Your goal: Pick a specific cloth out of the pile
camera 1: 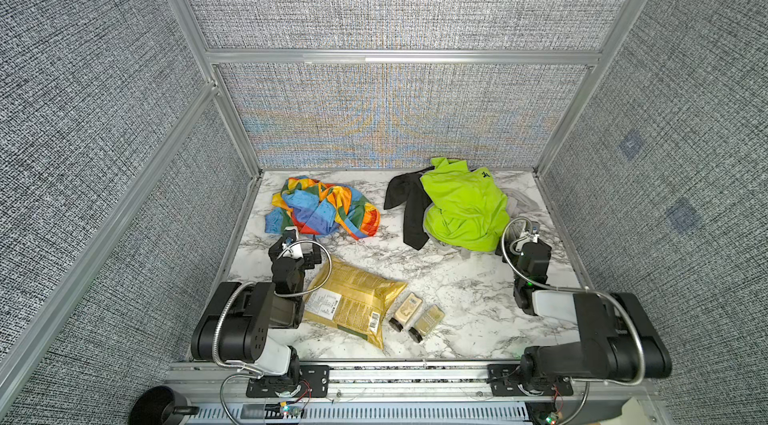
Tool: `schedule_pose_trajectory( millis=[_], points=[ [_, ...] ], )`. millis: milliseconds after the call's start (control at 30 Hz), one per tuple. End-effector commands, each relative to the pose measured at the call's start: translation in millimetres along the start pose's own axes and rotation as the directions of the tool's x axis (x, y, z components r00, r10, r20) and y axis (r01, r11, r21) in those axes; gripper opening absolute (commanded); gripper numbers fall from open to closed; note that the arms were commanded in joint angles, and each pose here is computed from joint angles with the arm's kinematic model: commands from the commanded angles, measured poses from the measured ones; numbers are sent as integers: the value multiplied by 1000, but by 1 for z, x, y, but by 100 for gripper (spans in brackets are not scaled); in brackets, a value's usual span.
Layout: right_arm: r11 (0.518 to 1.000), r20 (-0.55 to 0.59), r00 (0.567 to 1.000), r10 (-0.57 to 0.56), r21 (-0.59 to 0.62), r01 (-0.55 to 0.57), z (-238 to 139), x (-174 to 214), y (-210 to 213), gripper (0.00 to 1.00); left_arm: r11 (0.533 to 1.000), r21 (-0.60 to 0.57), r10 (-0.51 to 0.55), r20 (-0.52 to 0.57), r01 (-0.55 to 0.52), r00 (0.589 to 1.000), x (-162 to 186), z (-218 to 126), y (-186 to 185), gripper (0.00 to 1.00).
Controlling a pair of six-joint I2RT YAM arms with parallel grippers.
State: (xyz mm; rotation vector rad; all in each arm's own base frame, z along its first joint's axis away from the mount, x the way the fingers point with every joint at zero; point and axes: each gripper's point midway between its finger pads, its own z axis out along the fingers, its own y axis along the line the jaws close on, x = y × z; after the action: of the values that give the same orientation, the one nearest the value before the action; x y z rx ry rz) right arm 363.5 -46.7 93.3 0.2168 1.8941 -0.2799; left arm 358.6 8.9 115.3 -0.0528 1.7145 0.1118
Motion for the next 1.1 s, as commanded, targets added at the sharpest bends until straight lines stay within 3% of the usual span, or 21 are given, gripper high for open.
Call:
schedule_pose_trajectory(
  millis=[0,667,900,1067],
  points=[
    [999,80,997,-6,-49,10,6,-15,13,99,1000,3,-11,48,11,999,-12,0,0,99],
    [999,71,997,-13,-45,17,5,-14,14,99,1000,23,-3,51,2,999,-13,0,-4,99],
    [950,151,983,-102,-279,142,-14,-14,53,99,999,47,3,52,-6,999,-13,0,-8,99],
    [971,65,995,-81,-221,94,7,-14,44,99,999,49,4,49,-6,999,-12,-1,-8,99]
  ],
)
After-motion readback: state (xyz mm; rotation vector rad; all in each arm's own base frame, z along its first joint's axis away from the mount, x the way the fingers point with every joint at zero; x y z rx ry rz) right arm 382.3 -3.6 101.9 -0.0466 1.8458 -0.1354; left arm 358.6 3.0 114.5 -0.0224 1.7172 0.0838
